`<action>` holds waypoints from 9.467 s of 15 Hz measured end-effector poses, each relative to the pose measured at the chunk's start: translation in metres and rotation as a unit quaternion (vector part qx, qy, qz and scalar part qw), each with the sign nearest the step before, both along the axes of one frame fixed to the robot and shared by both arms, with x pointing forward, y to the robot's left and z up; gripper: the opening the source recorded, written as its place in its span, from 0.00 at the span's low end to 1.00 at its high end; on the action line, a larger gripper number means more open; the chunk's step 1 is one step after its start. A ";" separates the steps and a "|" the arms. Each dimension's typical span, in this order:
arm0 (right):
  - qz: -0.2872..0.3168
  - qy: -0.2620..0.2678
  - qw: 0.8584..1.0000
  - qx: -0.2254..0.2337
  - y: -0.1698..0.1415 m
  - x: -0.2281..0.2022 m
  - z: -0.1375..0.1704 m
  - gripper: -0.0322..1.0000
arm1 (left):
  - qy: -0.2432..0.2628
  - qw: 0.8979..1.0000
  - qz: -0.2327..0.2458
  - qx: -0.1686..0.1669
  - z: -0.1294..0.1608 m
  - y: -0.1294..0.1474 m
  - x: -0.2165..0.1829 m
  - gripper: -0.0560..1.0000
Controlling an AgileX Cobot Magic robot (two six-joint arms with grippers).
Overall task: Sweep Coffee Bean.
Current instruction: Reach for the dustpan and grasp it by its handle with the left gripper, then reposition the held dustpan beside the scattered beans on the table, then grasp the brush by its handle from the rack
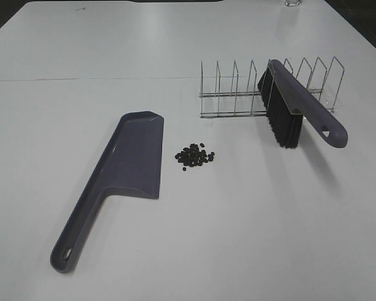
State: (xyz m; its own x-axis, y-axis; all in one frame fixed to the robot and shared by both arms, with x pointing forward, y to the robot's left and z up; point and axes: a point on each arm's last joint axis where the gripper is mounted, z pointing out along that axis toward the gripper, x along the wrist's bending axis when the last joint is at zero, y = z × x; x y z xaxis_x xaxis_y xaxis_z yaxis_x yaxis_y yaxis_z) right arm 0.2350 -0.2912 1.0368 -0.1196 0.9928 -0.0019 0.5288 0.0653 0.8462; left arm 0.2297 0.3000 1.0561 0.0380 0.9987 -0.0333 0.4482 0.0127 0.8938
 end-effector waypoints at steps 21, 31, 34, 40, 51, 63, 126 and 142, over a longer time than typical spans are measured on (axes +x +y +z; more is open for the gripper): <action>-0.001 0.000 1.000 -0.001 0.000 0.000 0.000 0.98 | 0.000 1.000 0.000 0.000 0.000 0.000 0.000 0.99; -0.001 0.000 1.000 -0.001 0.000 0.000 0.000 0.98 | 0.000 1.000 0.000 0.000 0.000 0.000 0.000 0.99; -0.001 0.000 1.000 -0.001 0.000 0.000 0.000 0.98 | 0.000 1.000 0.000 0.000 0.000 0.000 0.000 0.99; -0.001 0.000 1.000 -0.001 0.000 0.000 0.000 0.98 | 0.000 1.000 0.000 0.000 0.000 0.000 0.000 0.99; -0.001 0.000 1.000 -0.001 0.000 0.000 0.000 0.98 | 0.000 1.000 0.000 0.000 0.000 0.000 0.000 0.99; -0.001 0.000 1.000 -0.001 0.000 0.000 0.000 0.98 | 0.234 0.972 0.032 0.004 0.044 0.001 0.081 0.99; -0.001 0.000 1.000 0.000 0.000 0.000 0.000 0.98 | 0.542 0.833 -0.062 0.089 -0.185 -0.159 0.315 0.36; -0.004 0.033 0.999 0.001 0.000 0.040 0.041 0.98 | 0.542 0.834 -0.059 0.087 -0.186 -0.159 0.315 0.36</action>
